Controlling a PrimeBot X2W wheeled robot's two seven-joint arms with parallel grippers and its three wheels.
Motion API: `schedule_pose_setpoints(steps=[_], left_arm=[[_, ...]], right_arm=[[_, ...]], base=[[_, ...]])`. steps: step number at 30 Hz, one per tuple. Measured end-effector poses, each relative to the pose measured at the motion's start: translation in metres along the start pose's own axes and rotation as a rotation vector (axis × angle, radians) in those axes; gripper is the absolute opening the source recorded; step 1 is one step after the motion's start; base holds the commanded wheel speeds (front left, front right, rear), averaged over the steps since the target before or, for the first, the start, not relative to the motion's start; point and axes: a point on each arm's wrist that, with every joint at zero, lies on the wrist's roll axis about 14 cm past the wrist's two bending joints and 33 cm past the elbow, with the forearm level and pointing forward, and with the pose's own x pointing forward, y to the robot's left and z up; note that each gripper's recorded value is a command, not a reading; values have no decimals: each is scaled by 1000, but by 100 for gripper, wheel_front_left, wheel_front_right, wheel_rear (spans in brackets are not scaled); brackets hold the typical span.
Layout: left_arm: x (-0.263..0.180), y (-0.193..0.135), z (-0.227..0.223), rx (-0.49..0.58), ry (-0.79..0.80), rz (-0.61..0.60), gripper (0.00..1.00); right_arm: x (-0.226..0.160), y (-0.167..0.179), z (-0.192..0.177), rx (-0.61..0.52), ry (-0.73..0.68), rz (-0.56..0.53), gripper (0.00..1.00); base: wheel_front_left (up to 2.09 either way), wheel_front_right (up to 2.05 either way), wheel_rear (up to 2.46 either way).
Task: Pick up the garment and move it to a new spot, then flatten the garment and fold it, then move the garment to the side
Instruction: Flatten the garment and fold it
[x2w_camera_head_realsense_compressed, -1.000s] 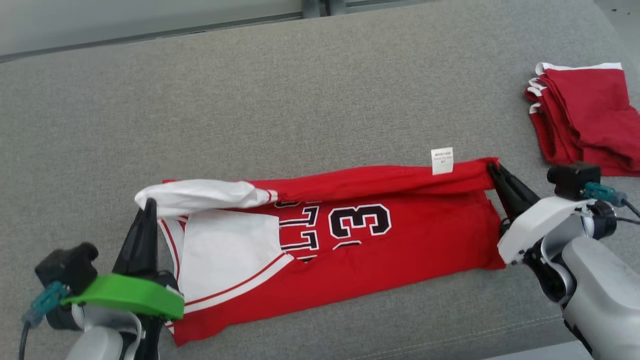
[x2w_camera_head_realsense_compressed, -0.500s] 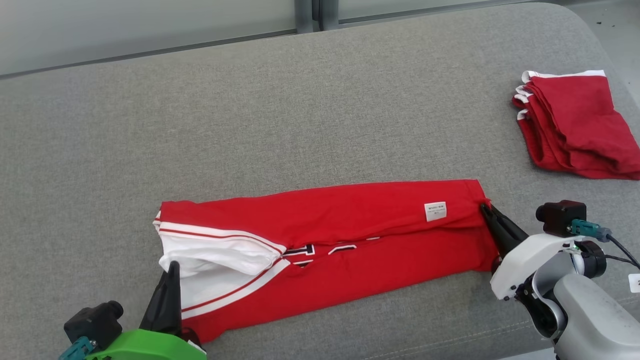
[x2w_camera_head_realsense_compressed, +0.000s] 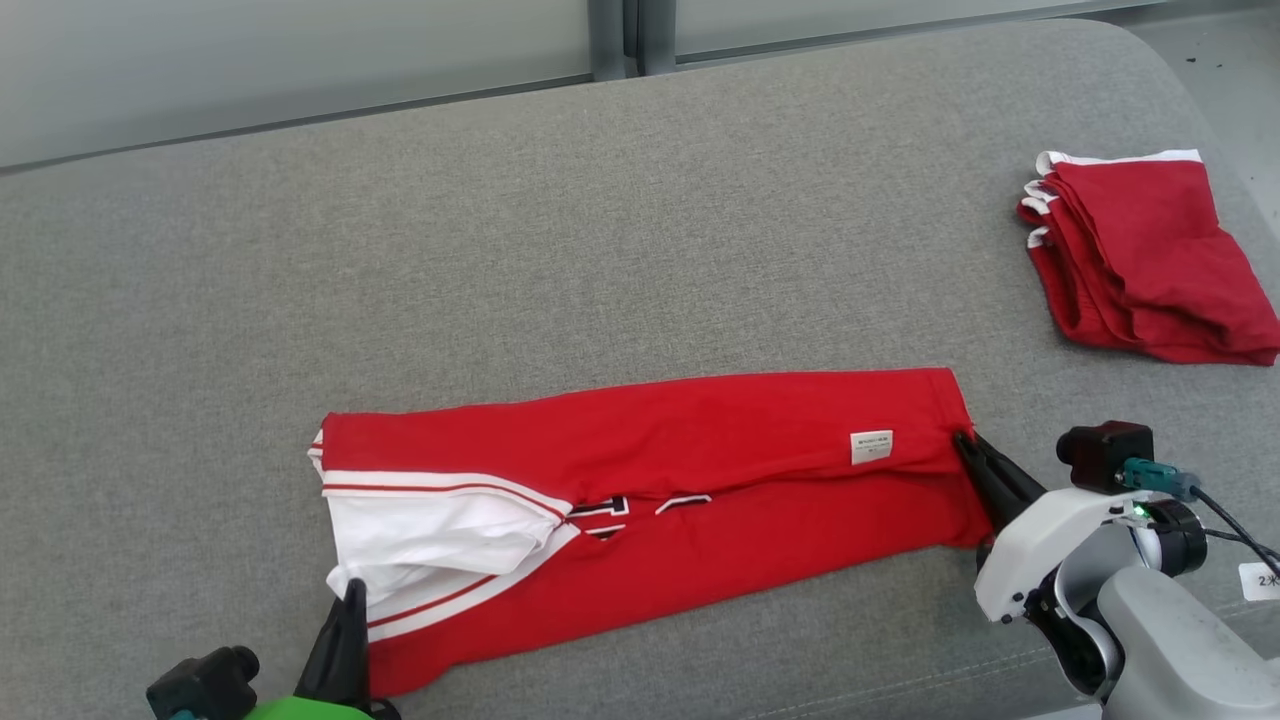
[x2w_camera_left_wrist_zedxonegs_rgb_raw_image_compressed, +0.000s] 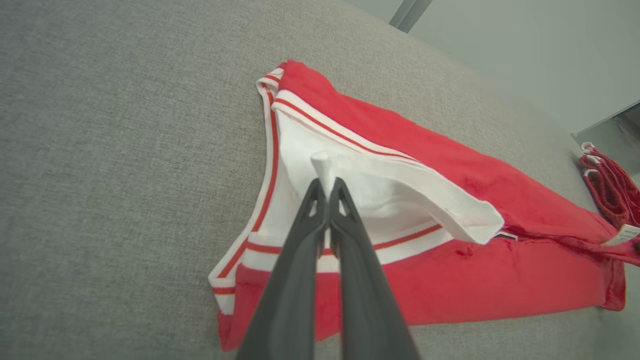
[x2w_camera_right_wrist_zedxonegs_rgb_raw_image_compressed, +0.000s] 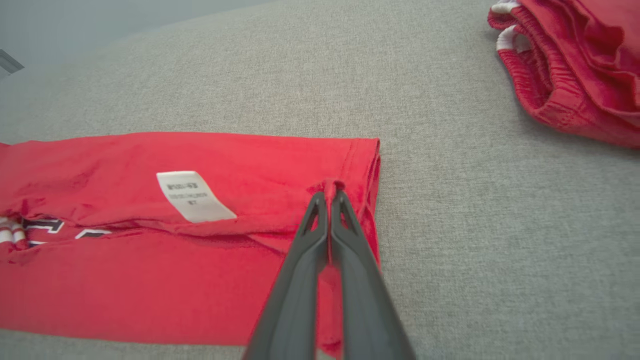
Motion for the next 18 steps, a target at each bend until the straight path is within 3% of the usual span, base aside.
schedule_pose_setpoints(steps=[3,4,5,6,7,14,18], left_arm=[[-2,1,-8,-7,28,0,0],[-2,2,-10,-11,33,2,10],[-2,2,-11,-16,38,1,35],[-3,1,-12,-19,45,-1,50],[-4,1,-13,-19,47,-3,98],[-14,-3,-18,-23,78,-38,100],[-13,1,4,-8,0,-25,100]], right_arm=[[-5,-4,-5,-12,6,-13,4],[-6,-5,-6,-12,9,-17,25],[-7,-6,-6,-13,9,-21,45],[-7,-6,-5,-14,1,-23,62],[-8,-6,-3,-12,-8,-25,100],[-18,-12,-5,-15,-18,-44,100],[-25,-24,4,-21,-53,-76,100]], base=[[0,0,0],[0,0,0],[0,0,0],[0,0,0],[0,0,0],[0,0,0],[0,0,0]])
